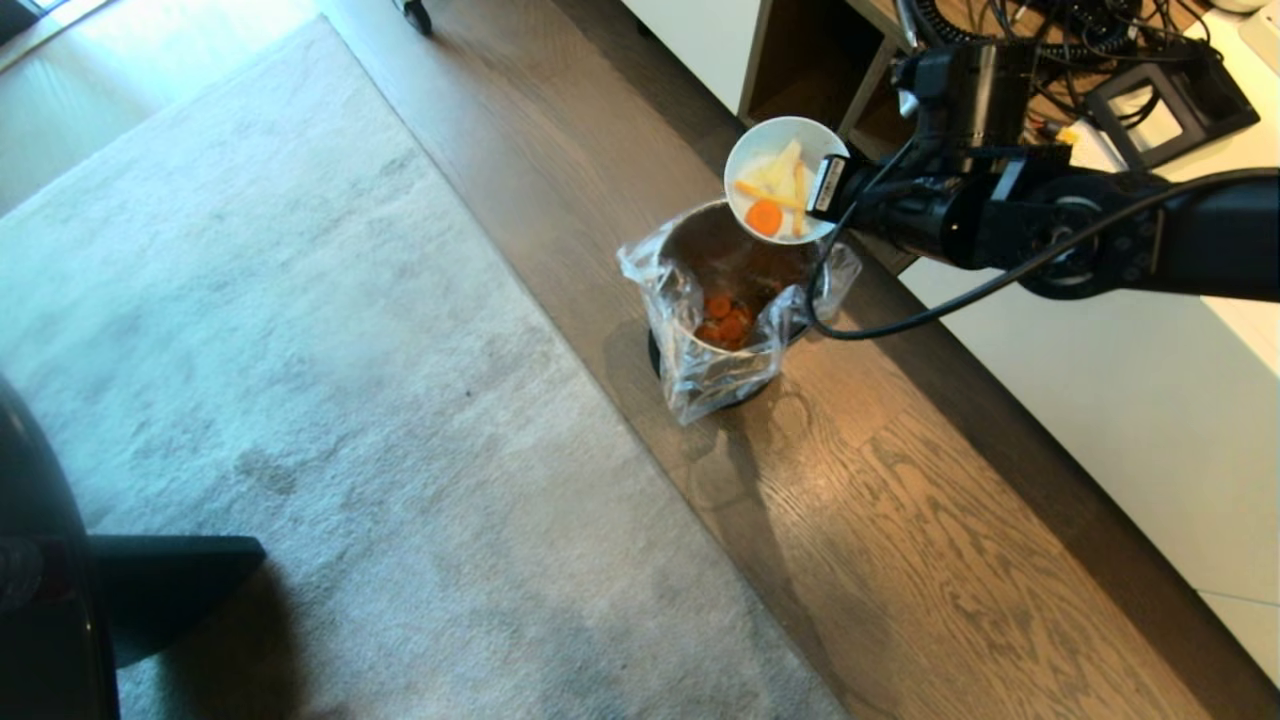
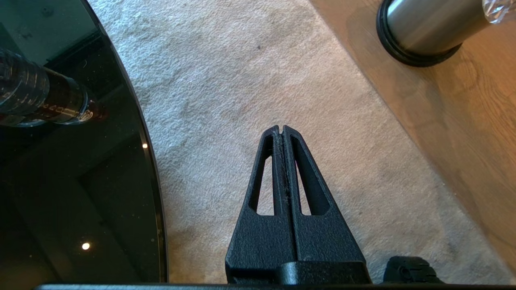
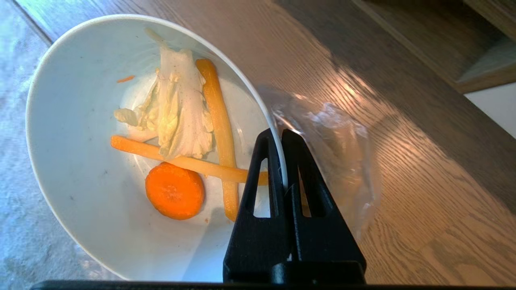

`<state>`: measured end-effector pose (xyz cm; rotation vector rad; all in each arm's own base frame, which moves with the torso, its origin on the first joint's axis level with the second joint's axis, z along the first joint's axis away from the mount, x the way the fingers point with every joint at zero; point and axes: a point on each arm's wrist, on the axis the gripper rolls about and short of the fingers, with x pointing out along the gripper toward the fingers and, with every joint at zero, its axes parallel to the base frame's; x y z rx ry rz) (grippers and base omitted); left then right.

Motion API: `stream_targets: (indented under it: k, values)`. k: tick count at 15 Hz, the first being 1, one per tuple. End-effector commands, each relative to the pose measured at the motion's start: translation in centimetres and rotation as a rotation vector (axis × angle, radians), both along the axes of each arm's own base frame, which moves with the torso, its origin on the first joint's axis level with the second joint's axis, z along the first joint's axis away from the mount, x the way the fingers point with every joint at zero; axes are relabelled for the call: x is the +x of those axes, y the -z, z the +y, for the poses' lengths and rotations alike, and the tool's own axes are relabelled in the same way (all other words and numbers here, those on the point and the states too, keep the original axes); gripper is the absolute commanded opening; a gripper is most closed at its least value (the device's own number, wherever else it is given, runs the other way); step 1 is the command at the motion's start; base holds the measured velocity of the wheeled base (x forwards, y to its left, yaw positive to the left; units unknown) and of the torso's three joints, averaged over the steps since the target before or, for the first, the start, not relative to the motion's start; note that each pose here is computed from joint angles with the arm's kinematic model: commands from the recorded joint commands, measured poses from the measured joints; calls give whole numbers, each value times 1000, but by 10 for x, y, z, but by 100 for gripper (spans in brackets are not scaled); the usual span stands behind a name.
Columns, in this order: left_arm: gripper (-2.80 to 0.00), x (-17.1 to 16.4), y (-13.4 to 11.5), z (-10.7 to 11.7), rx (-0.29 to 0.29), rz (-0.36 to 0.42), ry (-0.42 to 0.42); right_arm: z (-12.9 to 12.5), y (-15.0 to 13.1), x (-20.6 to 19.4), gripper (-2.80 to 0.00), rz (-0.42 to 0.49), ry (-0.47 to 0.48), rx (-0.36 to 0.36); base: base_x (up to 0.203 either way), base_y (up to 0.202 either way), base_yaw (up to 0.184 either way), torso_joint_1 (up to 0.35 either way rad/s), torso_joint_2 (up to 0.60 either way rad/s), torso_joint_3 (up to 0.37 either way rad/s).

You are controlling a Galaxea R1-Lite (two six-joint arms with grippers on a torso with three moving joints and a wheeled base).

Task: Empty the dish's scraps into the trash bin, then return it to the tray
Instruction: Pour the leftover food from the bowl into the trash can

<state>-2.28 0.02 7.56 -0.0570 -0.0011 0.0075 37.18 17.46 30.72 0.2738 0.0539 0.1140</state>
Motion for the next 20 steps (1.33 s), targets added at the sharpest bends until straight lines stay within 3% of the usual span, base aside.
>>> stream_targets:
  k: [1, 3, 8, 12, 16, 20]
  values:
    - [-280, 0, 0, 0, 0, -1, 0, 8, -3, 2, -280, -72, -13, 36, 0, 0, 0, 0, 0, 0]
    - [-280, 0, 0, 0, 0, -1, 0, 14, -3, 4, -280, -161, -22, 79, 0, 0, 0, 0, 0, 0]
    - [-280, 0, 0, 0, 0, -1, 0, 20, 11, 1, -280, -322, -28, 59, 0, 0, 0, 0, 0, 0]
    - [-280, 0, 0, 0, -1, -1, 0, 29, 32, -8, -280, -376, -47, 16, 0, 0, 0, 0, 0, 0]
    - [-280, 0, 0, 0, 0, -1, 0, 35, 55, -20, -280, -464, -144, -87, 0, 0, 0, 0, 0, 0]
    - [-280, 0, 0, 0, -1, -1, 0, 28, 88, -23, -280, -557, -217, -277, 0, 0, 0, 0, 0, 0]
